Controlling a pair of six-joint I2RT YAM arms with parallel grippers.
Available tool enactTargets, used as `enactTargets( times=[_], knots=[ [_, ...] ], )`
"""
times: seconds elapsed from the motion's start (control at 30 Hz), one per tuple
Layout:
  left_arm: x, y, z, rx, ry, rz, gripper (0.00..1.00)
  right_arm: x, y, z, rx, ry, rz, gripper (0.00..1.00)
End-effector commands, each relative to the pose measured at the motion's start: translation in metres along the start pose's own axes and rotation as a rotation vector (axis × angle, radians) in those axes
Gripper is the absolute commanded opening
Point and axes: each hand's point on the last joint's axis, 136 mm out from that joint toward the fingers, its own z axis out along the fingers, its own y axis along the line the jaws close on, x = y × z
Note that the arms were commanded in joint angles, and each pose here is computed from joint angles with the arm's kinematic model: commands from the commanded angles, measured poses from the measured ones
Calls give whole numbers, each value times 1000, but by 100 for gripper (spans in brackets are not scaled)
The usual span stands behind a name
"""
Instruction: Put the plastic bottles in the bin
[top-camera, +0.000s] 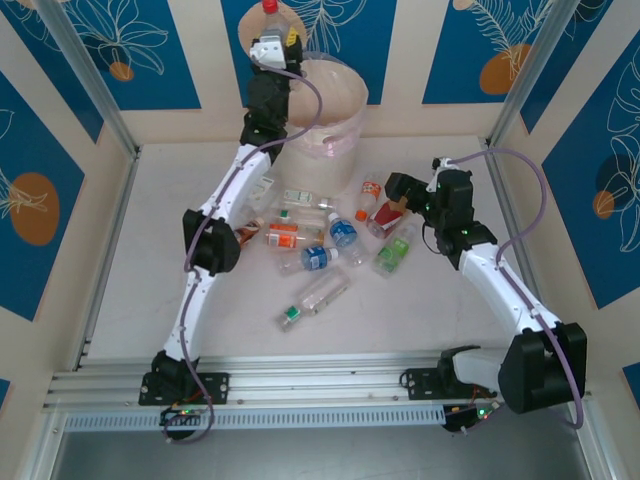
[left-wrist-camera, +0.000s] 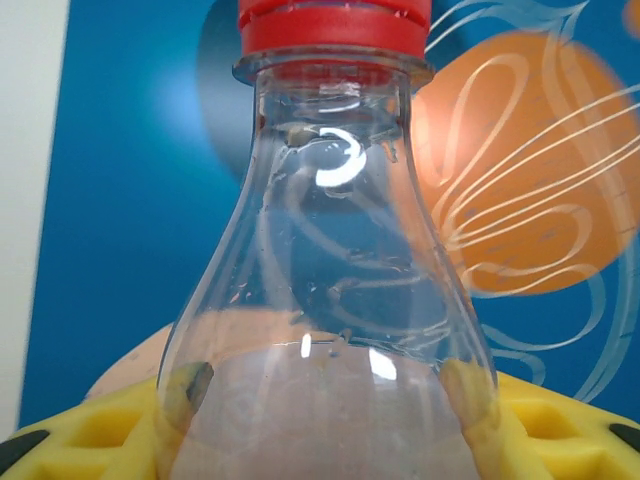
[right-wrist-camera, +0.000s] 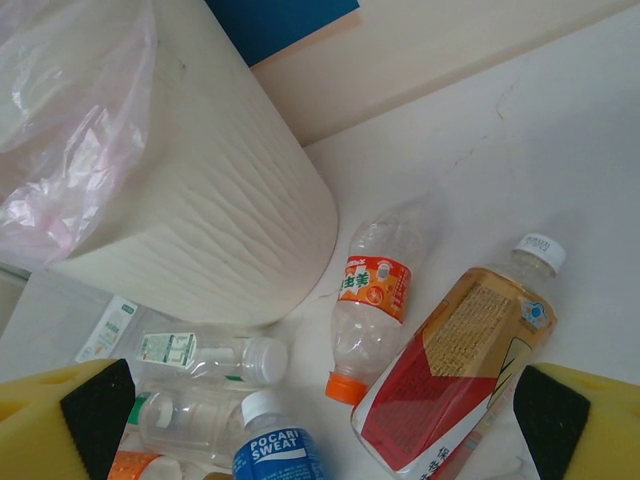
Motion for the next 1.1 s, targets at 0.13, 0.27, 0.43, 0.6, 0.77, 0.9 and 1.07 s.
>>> enactTargets(
  times=[0.13,0.27,0.43,0.6,0.77,0.9,1.07],
  knots=[
    [22,27,9,-12,81,-13,44,-19,5,12,2,-32,-6,100],
    [33,26,8,-5,121,-34,76,-15,6,20,-2,-3,3,100],
    [24,20,8,21,156,-109,83,-11,4,24,8,20,1,100],
    [12,21,6,10,212,-203,92,-5,-2,27,31,42,7,100],
    [4,16,-1,66,326,-310,98,2,-13,28,80,69,14,99],
    [-7,12,-9,107,397,-358,100,7,-25,29,124,86,38,100],
    [-11,9,-25,166,501,-434,100,22,-55,28,228,159,117,99]
  ],
)
